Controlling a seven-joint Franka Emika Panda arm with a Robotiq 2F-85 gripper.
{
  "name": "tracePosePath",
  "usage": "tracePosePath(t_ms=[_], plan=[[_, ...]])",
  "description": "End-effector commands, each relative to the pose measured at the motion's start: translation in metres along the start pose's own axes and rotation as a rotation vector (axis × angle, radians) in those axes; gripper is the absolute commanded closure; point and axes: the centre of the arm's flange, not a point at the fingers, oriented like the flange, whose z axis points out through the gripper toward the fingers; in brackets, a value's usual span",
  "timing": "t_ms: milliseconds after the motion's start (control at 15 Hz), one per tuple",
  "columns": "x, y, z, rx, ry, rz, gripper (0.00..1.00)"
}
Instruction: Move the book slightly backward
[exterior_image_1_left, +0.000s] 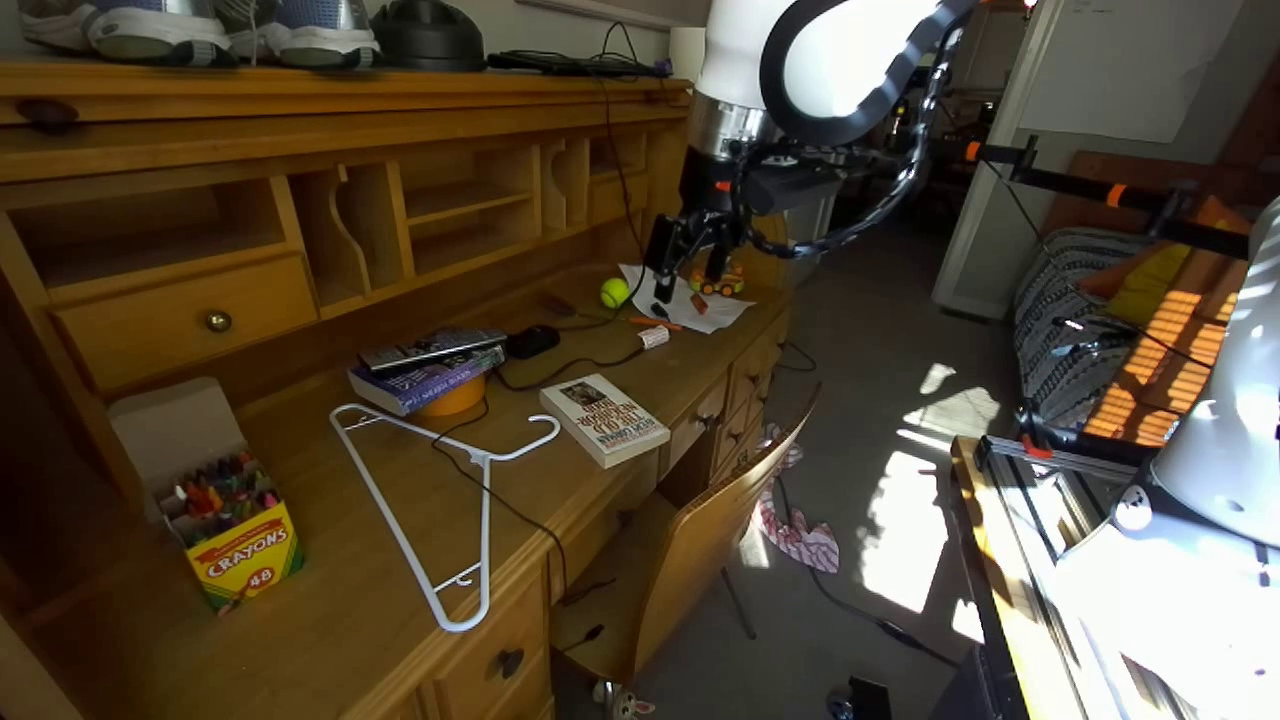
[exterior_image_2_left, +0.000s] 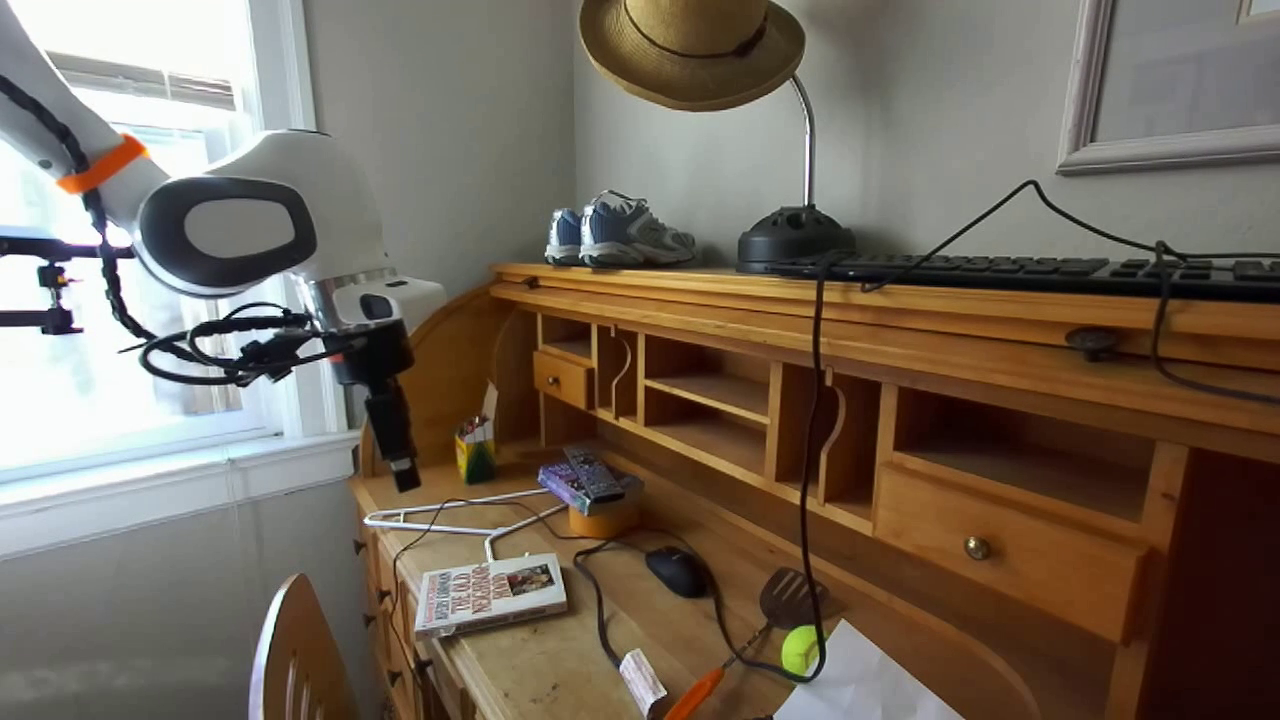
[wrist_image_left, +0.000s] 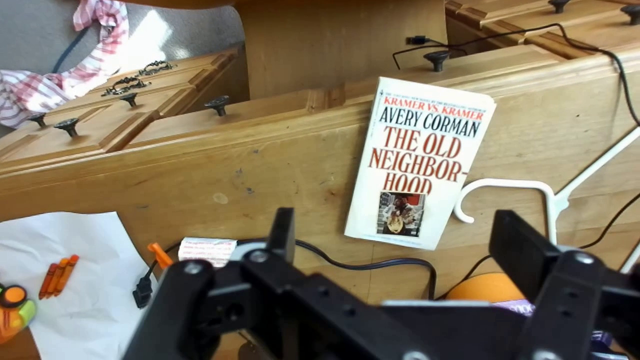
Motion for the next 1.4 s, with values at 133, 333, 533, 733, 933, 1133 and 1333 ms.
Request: tracePosePath(t_ms=[133,333,533,733,933,1133,1333], plan=[[0.006,-0.006,0.007,0.011,0.028,0.014,0.0],[0.026,-0.02,0.034,0.024,0.055,0.0,0.0],[0.043,-0.032,0.061,0.037,0.082,-0.021,0.26],[0.058,-0.04,0.09,0.039,0.086,-0.031,0.5],[0.068,-0.044,0.117,0.055,0.093,-0.046,0.73],[0.078,-0.046,0.14,0.065,0.105,-0.056,0.96],[0.091,-0.049,0.164,0.054,0.145,-0.029,1.0]])
